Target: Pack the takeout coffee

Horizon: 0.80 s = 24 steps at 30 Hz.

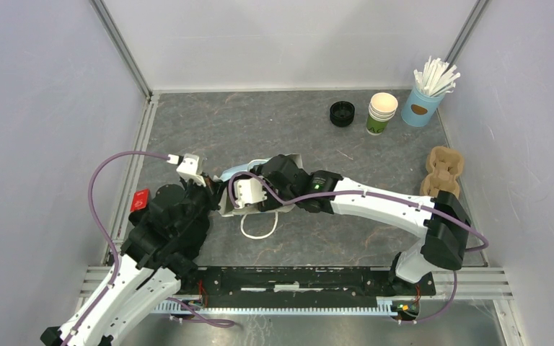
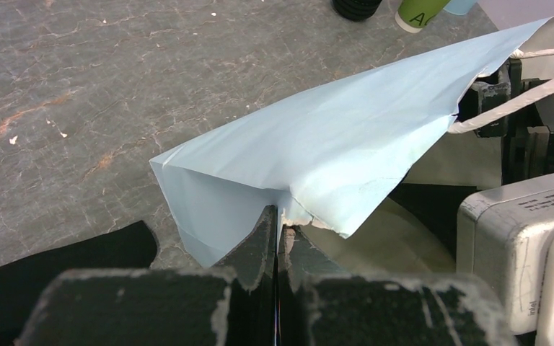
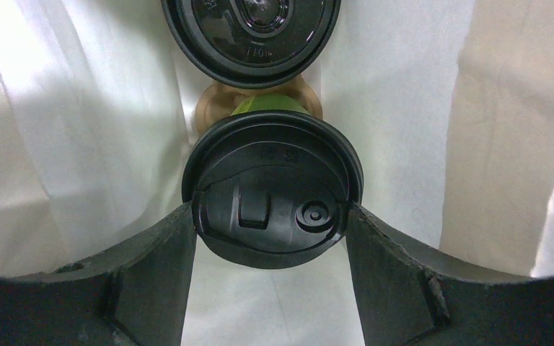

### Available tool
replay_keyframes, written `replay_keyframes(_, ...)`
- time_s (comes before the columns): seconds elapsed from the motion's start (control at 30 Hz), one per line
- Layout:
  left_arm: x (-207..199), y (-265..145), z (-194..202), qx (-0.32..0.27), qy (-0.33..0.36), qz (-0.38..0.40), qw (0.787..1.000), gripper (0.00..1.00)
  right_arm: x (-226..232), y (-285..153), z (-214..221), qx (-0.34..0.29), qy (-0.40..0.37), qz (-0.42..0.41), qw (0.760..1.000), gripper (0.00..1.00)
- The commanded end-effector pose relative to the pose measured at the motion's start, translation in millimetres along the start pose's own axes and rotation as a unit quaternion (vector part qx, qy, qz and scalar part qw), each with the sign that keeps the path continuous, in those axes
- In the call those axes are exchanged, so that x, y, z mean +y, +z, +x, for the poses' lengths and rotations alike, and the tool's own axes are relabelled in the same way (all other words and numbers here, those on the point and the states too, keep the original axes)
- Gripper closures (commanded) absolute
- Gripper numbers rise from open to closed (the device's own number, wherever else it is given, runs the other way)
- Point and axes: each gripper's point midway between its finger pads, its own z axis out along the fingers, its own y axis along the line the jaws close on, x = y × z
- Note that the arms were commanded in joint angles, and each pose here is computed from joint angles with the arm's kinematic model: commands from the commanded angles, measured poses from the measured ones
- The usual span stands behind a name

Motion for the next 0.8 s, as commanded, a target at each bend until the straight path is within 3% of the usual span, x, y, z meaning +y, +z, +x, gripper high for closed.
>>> replay_keyframes(0.0,-9,-3,-13,-0.019,-0.026,0.016,0.999,0.98,2,12,22,0.043,-0.011,-0.005,0.999,1.0)
replay_keyframes(0.3,-22,-4,-28,0.016,-0.044,0.024,0.999,0.98,-3,-6,-2,0.034,0.02,-0.067,0.997,1.0)
replay_keyframes(0.47,-42,-7,-27,0.065,-0.061,0.059,0.994,0.98,4,-22,-8,0.035,0.057,-0.096,0.993,1.0)
replay_keyframes(0.77,-71,-14,-33,0.112,-0.112,0.108,0.981,0.98,62,-53,1,0.063,0.137,-0.189,0.97,1.0)
